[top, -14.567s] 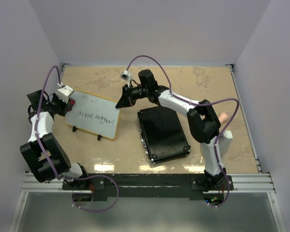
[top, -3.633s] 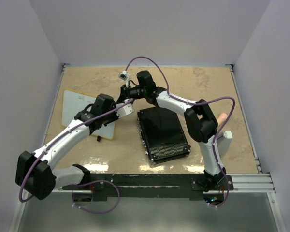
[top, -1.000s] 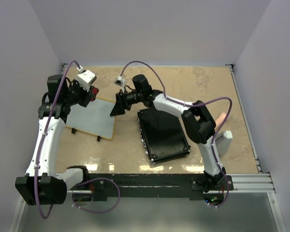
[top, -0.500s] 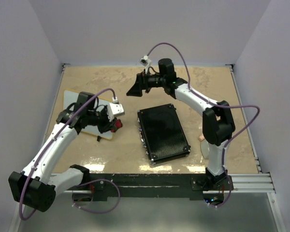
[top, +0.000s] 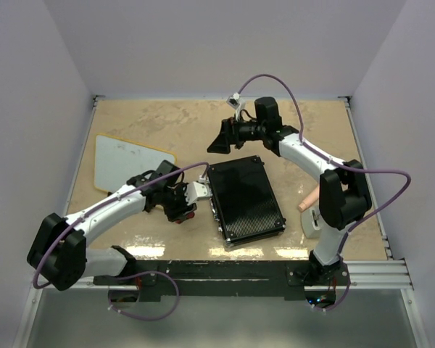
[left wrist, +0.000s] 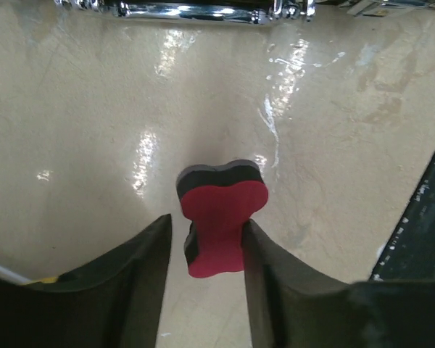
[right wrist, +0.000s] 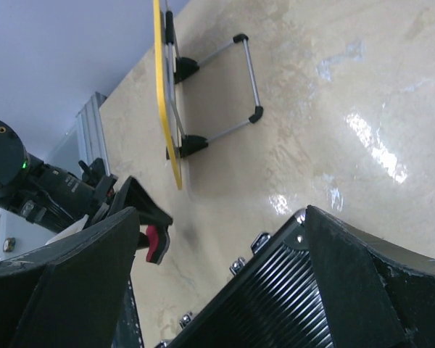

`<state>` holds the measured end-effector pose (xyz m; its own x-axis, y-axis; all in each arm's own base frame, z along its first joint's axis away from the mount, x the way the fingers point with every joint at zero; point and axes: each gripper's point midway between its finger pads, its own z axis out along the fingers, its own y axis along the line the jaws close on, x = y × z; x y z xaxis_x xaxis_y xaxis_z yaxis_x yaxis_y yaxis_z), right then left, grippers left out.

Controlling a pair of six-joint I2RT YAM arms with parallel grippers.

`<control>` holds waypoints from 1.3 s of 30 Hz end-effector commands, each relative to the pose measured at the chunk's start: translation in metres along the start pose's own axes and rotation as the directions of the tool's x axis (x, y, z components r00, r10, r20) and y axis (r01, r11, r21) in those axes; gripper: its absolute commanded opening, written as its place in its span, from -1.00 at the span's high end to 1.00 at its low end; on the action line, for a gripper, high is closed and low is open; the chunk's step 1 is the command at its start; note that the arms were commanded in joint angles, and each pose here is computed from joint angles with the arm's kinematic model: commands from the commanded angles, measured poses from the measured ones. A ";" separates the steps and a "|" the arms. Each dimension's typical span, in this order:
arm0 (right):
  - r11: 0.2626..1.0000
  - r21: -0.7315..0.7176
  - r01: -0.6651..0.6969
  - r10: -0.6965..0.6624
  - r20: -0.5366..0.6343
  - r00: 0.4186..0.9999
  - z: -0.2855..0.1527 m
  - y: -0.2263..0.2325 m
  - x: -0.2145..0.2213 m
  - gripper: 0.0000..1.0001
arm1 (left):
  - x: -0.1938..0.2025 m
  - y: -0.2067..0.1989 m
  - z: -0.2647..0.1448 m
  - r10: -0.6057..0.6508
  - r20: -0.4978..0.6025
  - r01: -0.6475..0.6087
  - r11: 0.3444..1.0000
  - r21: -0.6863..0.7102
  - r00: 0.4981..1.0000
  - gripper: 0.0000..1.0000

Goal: Erase the whiteboard

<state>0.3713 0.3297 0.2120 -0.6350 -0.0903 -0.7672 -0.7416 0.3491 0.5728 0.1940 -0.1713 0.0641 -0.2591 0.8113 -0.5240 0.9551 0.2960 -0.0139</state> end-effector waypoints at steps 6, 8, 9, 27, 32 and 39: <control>1.000 0.000 0.022 -0.022 -0.012 1.000 -0.005 -0.001 0.000 -0.97 | -0.030 0.021 0.000 0.012 0.052 -0.007 0.995 -0.101 0.999 -0.46; 1.000 -0.002 0.016 -0.016 -0.016 1.000 -0.004 -0.001 0.002 -0.97 | -0.033 0.018 -0.002 0.022 0.064 -0.016 0.996 -0.088 0.998 -0.50; 1.000 -0.004 0.016 -0.016 -0.017 1.000 -0.005 -0.001 0.002 -0.97 | -0.034 0.018 -0.002 0.022 0.067 -0.016 0.996 -0.088 0.998 -0.50; 0.939 -0.245 -0.242 0.132 -0.392 0.911 -0.011 0.072 0.136 0.50 | -0.052 0.023 -0.020 0.034 0.159 -0.009 0.988 -0.156 0.987 -0.29; 0.916 -0.270 -0.297 0.182 -0.380 0.907 0.009 0.091 0.137 0.87 | -0.049 0.025 -0.022 0.029 0.148 -0.003 0.985 -0.171 0.989 -0.29; 0.874 -0.248 -0.417 0.299 -0.401 0.866 0.027 0.100 0.154 1.00 | -0.048 0.024 -0.023 0.002 0.160 0.026 0.984 -0.177 0.987 -0.30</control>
<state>0.2064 0.3627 0.1345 -0.8319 -0.3834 -0.4012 -0.4831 0.1446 0.8635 0.2198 -0.1856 0.0926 -0.2323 0.7584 -0.6089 0.9232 0.3690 0.1075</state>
